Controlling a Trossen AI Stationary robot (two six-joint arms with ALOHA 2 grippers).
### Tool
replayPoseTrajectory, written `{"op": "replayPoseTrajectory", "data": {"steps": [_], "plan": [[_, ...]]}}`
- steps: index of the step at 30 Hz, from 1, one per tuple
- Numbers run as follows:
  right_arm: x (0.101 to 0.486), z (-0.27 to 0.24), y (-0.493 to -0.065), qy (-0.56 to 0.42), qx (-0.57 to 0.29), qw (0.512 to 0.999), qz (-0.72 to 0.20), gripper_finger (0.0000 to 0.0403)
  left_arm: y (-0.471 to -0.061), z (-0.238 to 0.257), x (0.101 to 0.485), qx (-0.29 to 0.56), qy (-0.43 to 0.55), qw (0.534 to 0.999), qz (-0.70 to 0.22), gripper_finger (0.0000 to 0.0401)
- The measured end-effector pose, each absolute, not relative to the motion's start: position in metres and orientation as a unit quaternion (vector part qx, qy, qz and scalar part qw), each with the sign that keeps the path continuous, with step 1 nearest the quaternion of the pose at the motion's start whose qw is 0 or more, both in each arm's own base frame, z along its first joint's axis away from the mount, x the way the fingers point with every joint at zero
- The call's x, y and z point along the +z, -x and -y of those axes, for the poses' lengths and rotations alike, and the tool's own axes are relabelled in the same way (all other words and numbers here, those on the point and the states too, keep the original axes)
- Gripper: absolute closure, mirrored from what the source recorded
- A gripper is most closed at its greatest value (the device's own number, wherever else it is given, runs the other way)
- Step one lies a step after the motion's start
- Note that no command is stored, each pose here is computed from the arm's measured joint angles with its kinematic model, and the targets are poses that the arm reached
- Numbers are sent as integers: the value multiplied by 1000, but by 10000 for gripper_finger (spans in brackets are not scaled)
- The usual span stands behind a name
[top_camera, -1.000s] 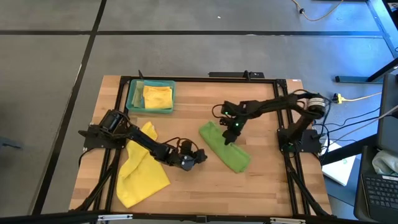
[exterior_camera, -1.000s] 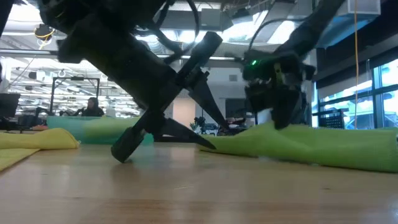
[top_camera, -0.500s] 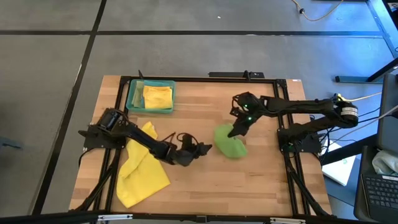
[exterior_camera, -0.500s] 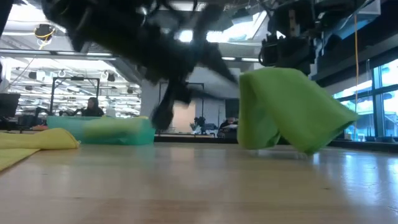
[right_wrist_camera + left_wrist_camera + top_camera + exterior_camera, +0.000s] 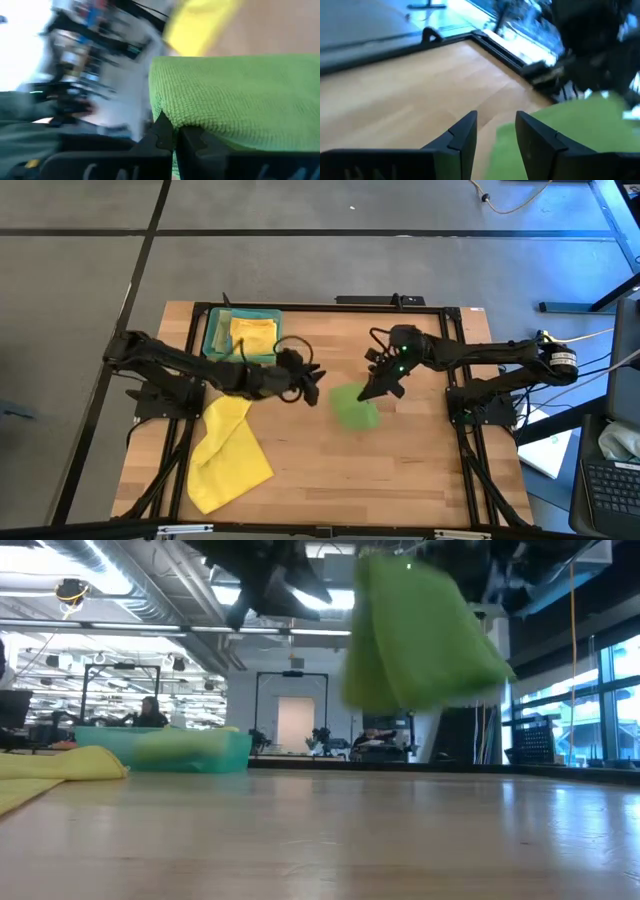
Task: Fold microfiber towels
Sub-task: Fold the green microfiber cloth
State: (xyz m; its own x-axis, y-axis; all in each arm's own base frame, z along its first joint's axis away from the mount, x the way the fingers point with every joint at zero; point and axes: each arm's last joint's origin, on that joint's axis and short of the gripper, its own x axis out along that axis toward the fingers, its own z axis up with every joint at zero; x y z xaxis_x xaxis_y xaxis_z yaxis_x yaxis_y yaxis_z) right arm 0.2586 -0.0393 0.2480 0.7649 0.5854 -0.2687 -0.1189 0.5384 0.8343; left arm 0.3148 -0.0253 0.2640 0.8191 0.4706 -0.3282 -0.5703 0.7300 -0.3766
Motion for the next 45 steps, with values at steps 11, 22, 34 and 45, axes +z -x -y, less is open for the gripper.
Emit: {"op": "replayPoseTrajectory", "data": {"steps": [11, 22, 34, 45], "plan": [[272, 20, -267, -485, 270, 803, -217, 401, -298, -14, 283, 208, 188, 947, -158, 275], [268, -15, -272, -524, 241, 781, -237, 395, -358, 37, 220, 83, 293, 941, -146, 275], [240, -11, -286, -530, 128, 800, -249, 391, -374, 79, 185, 34, 366, 922, -121, 275], [210, -13, -292, -520, 90, 787, -320, 387, -372, 81, 166, 62, 374, 908, -179, 275]]}}
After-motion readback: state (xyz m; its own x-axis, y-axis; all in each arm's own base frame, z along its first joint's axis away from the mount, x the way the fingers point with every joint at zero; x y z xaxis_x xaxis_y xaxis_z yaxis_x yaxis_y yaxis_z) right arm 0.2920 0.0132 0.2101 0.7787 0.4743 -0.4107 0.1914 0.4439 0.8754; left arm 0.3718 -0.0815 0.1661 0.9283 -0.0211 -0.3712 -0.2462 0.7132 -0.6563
